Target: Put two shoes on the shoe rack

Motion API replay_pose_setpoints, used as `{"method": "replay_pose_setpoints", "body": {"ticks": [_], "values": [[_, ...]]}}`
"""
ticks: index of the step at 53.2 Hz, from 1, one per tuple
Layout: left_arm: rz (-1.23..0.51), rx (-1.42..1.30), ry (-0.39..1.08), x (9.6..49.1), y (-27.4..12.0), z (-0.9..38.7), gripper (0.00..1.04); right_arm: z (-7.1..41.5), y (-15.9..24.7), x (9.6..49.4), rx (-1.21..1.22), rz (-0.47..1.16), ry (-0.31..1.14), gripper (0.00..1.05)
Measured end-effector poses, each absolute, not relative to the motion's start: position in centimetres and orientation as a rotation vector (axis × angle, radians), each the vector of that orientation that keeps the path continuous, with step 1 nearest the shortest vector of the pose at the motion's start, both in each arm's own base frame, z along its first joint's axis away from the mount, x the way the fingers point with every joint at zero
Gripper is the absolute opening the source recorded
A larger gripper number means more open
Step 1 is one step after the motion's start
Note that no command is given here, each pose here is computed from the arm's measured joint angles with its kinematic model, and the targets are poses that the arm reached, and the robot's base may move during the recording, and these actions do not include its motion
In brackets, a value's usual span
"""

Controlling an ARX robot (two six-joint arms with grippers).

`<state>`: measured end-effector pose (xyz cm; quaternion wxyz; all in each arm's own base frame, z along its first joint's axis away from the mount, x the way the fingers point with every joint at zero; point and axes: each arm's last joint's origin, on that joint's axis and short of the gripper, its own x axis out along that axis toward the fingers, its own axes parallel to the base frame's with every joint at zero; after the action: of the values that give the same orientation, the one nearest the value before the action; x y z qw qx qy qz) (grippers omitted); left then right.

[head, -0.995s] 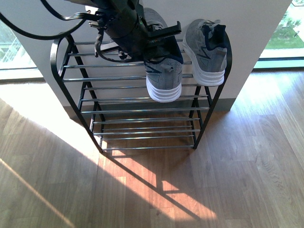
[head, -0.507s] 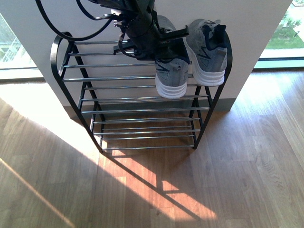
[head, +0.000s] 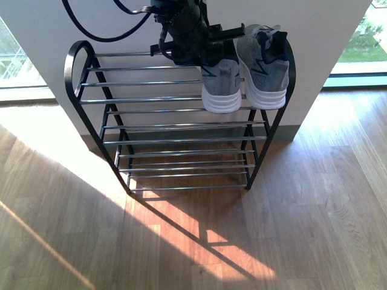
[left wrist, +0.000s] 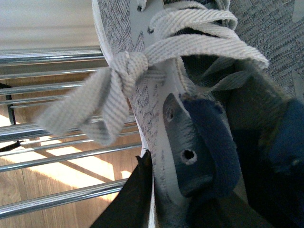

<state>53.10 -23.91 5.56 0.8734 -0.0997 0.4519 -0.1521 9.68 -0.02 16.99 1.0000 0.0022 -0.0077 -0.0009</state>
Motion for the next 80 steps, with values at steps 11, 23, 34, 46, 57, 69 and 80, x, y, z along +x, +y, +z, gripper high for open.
{"method": "replay_pose_setpoints", "body": {"ticks": [11,23,34,46,57,69,80], "values": [[-0.318,-0.233,0.843,51.5,-23.7,6.7,0.69,17.0,0.0,9.7,0.004,-0.002,-0.015,0.01],[-0.206,-0.154,0.598,45.6,-21.0,13.6,0.95,17.0,0.0,9.7,0.004,-0.002,-0.015,0.01],[-0.067,0.01,0.428,39.3,-17.7,17.3,0.95,17.0,0.0,9.7,0.004,-0.002,-0.015,0.01],[0.022,0.032,0.38,31.0,-13.4,20.1,0.95,17.0,0.0,9.7,0.004,-0.001,-0.015,0.01],[0.142,-0.007,0.324,24.1,-10.5,22.5,0.95,17.0,0.0,9.7,0.004,-0.002,-0.015,0.01],[0.033,-0.087,0.128,19.3,-8.4,23.2,0.81,17.0,0.0,9.7,0.004,-0.001,-0.015,0.01],[-0.012,-0.032,0.004,17.1,-5.3,21.2,0.45,17.0,0.0,9.7,0.004,-0.001,-0.015,0.01]]}}
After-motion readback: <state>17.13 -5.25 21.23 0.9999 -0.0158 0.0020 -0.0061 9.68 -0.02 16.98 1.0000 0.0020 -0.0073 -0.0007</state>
